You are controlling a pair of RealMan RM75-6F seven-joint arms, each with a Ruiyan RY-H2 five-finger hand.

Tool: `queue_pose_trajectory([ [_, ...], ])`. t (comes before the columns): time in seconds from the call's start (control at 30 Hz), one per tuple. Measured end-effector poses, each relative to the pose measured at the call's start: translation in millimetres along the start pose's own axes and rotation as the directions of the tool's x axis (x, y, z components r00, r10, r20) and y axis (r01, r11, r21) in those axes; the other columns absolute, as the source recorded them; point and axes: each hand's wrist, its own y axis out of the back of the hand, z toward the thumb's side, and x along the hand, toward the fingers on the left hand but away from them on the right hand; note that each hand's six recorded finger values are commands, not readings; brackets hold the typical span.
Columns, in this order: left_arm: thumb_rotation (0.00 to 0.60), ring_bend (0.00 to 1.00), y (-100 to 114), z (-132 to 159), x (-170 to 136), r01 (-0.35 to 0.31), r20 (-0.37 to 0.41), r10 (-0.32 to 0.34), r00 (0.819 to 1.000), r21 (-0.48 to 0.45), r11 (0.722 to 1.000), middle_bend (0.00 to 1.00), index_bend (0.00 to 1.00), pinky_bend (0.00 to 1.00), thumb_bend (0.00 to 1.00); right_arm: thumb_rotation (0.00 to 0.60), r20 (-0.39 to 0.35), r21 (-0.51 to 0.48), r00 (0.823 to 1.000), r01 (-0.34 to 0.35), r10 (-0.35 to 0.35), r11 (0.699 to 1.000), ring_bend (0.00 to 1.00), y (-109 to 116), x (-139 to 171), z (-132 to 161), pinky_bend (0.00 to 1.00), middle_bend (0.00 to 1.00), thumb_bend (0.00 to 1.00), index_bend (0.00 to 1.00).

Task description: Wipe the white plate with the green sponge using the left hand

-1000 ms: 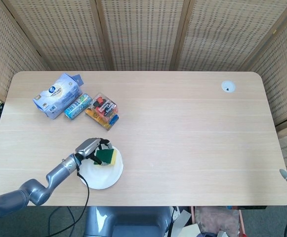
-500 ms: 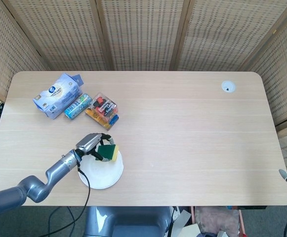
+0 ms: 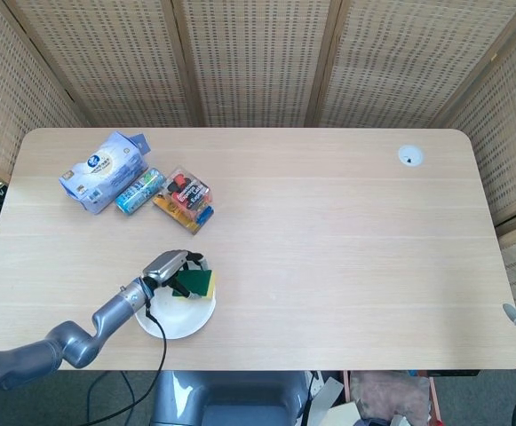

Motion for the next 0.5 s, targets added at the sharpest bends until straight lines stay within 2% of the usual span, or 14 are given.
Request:
queue_pose_trajectory([
  [0.3,0.6,0.29,33.1,24.5,-15.9,-0.075,0.101,0.077,0.992,-0.019,0.997,0.4,0.54,0.4,0.12,0.6,-0.006,-0.005,1.0,0.003,-0.003,1.0,0.0,1.6,1.5,0.8,0.0,0.0,0.0,0.0],
  [0.4,0.6,0.29,40.2,24.2,-18.9,-0.089,0.097,0.091,0.991,-0.026,0.996,0.4,0.54,0.4,0.12,0.6,-0.008,-0.005,1.0,0.003,-0.003,1.0,0.0,1.7,1.8,1.3,0.0,0.0,0.0,0.0],
  [0.5,0.6,0.29,35.2,20.0,-17.9,-0.077,0.08,0.08,0.994,-0.03,0.997,0.4,0.54,0.4,0.12,0.6,-0.01,-0.005,1.0,0.002,-0.002,1.0,0.0,1.6,1.6,1.6,0.0,0.0,0.0,0.0],
])
